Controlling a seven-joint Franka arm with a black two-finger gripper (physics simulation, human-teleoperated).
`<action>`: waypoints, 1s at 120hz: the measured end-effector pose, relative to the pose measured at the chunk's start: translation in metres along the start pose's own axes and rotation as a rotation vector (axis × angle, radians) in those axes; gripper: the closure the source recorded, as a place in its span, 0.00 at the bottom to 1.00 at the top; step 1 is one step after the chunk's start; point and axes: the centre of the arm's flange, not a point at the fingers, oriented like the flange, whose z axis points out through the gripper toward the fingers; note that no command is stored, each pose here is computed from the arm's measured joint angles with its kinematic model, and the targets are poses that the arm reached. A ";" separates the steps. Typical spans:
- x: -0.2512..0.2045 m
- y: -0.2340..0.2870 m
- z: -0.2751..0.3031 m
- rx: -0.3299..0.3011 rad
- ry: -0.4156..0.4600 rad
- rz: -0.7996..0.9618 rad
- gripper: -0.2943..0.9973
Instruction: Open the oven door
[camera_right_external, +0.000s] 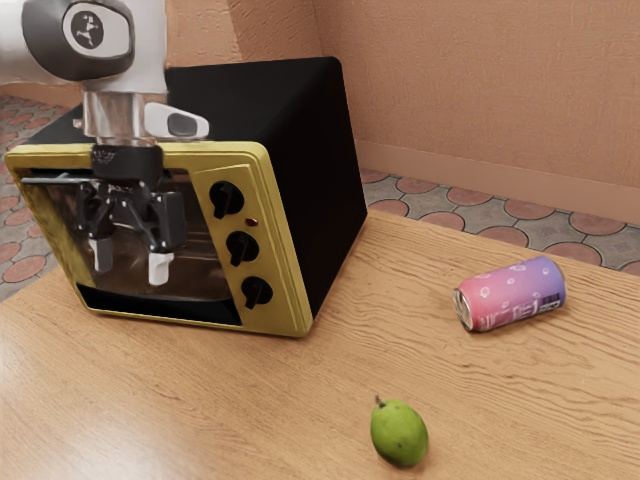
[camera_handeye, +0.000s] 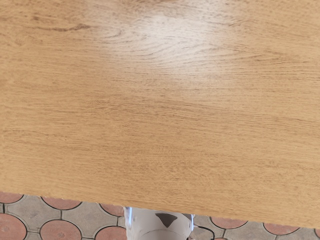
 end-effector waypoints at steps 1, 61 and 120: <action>0.003 -0.004 -0.001 -0.003 0.017 -0.006 0.23; -0.189 -0.140 -0.007 0.157 0.767 0.283 0.23; -0.123 -0.169 0.036 0.622 0.976 0.850 0.23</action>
